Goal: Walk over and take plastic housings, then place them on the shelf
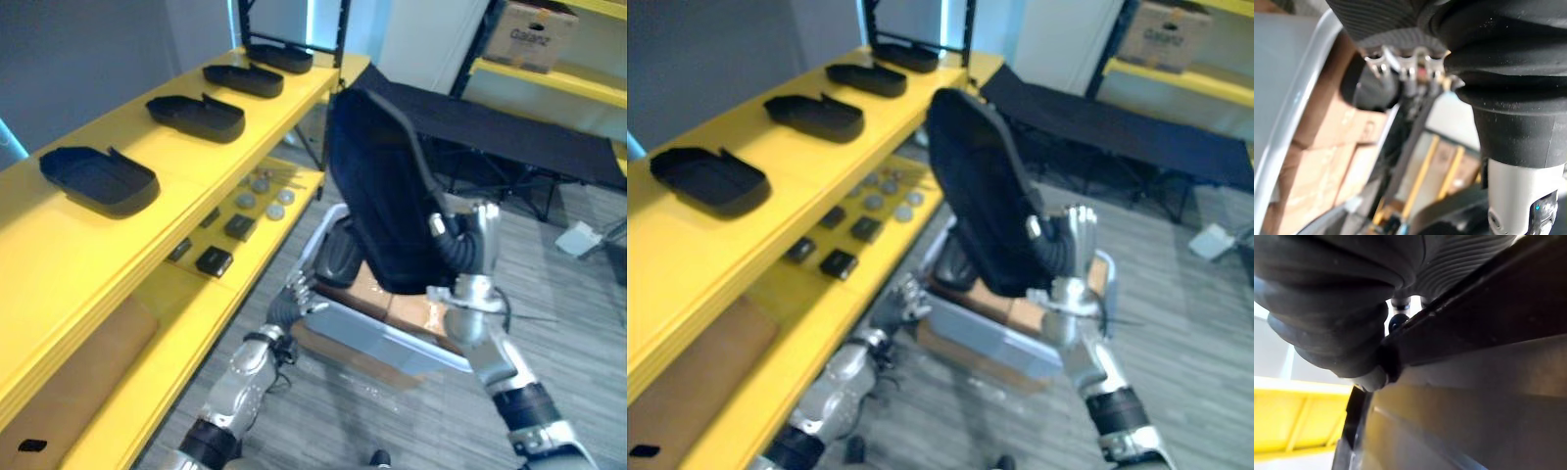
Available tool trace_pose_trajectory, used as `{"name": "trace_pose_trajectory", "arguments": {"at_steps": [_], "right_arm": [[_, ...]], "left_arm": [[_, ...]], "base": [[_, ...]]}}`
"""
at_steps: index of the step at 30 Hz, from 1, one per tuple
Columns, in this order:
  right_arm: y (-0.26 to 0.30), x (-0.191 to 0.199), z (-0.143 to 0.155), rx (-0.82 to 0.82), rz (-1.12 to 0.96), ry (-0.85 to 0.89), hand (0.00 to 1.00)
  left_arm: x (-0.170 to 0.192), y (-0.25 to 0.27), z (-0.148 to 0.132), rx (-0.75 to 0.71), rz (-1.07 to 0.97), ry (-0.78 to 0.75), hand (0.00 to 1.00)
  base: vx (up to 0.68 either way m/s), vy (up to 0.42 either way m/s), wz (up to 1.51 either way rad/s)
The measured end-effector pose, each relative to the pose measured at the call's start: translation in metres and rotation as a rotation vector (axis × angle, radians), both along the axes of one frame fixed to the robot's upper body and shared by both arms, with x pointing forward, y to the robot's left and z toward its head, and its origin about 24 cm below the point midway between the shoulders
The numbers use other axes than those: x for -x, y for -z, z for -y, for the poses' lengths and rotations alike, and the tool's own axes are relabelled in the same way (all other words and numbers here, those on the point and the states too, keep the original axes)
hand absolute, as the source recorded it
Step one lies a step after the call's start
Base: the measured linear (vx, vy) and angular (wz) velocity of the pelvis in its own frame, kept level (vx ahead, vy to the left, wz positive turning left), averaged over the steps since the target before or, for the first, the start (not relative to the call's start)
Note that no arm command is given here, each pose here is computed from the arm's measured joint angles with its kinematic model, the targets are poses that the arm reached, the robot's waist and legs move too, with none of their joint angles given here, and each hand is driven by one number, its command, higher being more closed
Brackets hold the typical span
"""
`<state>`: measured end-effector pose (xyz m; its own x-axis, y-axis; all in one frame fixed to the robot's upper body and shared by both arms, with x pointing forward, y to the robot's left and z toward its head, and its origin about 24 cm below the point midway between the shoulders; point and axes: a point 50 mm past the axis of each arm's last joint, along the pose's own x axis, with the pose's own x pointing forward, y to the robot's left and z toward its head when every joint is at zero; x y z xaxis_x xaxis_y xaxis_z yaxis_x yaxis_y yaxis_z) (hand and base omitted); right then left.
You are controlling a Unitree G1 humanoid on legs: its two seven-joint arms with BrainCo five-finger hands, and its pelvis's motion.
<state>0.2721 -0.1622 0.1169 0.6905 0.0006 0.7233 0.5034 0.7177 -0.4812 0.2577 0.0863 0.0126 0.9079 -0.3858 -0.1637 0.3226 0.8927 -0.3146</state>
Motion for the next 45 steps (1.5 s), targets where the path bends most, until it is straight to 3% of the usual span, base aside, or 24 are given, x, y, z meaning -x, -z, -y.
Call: {"name": "trace_pose_trajectory", "arguments": {"at_steps": [9, 17, 18, 24, 33, 41, 42, 45], "right_arm": [[0.034, 0.004, -0.028, -0.010, -0.134, -0.087, 1.00], [0.052, 0.006, -0.044, -0.043, -0.211, -0.117, 1.00], [0.056, 0.006, -0.046, -0.049, -0.225, -0.118, 1.00], [0.066, 0.011, -0.054, -0.061, -0.258, -0.131, 1.00], [0.073, 0.017, -0.075, -0.177, -0.303, -0.175, 1.00], [0.074, 0.018, -0.078, -0.228, -0.309, -0.164, 1.00], [0.074, 0.018, -0.078, -0.238, -0.310, -0.165, 0.00], [0.073, 0.018, -0.079, -0.253, -0.302, -0.181, 0.00]], "left_arm": [[0.001, -0.001, 0.026, 0.000, 0.003, 0.101, 0.00], [-0.003, 0.004, 0.023, -0.007, -0.034, 0.052, 0.00], [-0.003, 0.005, 0.022, -0.011, -0.039, 0.037, 1.00], [-0.005, 0.008, 0.017, 0.000, -0.085, -0.048, 1.00], [-0.013, 0.006, 0.011, 0.262, -0.201, -0.215, 1.00], [-0.018, 0.011, 0.016, 0.428, -0.267, -0.212, 1.00], [-0.018, 0.011, 0.016, 0.432, -0.263, -0.209, 1.00], [-0.018, 0.011, 0.016, 0.453, -0.256, -0.205, 1.00]], "base": [[0.00, 0.000, 0.00], [0.00, 0.001, 0.01], [0.00, 0.000, 0.00], [0.00, 0.000, 0.00], [0.00, 0.002, 0.05], [0.00, 0.002, 0.03], [0.00, 0.000, 0.00], [0.00, 0.000, 0.00]]}}
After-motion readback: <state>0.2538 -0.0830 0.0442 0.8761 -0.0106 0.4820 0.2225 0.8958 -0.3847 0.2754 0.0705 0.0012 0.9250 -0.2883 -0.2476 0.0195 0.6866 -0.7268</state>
